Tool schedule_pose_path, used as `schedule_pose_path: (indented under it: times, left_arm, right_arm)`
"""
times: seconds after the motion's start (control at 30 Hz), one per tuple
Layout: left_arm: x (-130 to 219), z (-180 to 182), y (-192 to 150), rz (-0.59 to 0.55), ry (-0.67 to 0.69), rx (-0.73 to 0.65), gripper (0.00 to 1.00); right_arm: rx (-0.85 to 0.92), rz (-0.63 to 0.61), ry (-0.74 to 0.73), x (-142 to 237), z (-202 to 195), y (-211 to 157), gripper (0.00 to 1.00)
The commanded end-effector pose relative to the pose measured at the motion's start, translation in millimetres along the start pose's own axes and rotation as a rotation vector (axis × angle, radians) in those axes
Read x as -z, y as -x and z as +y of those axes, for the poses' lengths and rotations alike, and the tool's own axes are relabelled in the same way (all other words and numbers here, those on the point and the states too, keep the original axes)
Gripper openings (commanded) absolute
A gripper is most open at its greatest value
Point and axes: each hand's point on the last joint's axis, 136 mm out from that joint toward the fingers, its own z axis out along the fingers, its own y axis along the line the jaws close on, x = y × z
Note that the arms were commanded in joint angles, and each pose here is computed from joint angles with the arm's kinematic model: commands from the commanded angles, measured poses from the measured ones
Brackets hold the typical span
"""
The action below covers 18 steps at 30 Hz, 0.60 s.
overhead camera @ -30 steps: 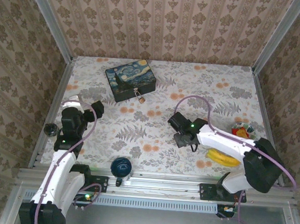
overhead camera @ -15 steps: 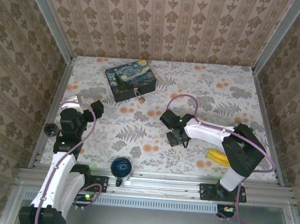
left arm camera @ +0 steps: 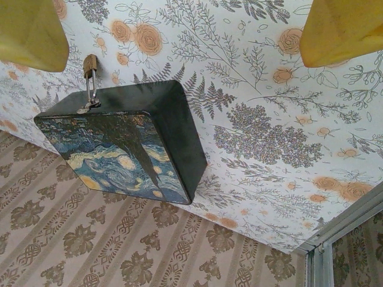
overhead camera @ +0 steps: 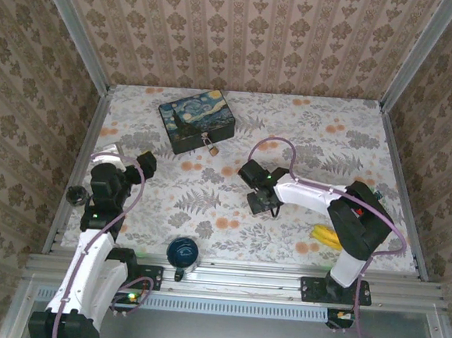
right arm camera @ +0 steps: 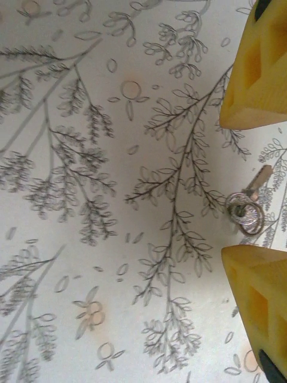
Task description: Unlock a padlock with a key
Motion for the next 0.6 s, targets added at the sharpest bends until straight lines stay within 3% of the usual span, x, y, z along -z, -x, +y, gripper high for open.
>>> schedule_pose_path:
  times: [0.0,0.27,0.57]
  left_arm:
    - [3,-6,5,-0.004,-0.02,0.011,1.0]
    - [5,-7,8,-0.01,-0.022,0.006,1.0]
    - [4,-8,7,-0.021,-0.032,0.012,1.0]
  right_arm:
    - [-0.042,-0.023,-0.05,-3,-11,12,0.54]
    - [-0.026,-0.03,-0.007,16,-10,14,0.54]
    - [0.008,0.064,-0.031,22,-24,-26,0.52]
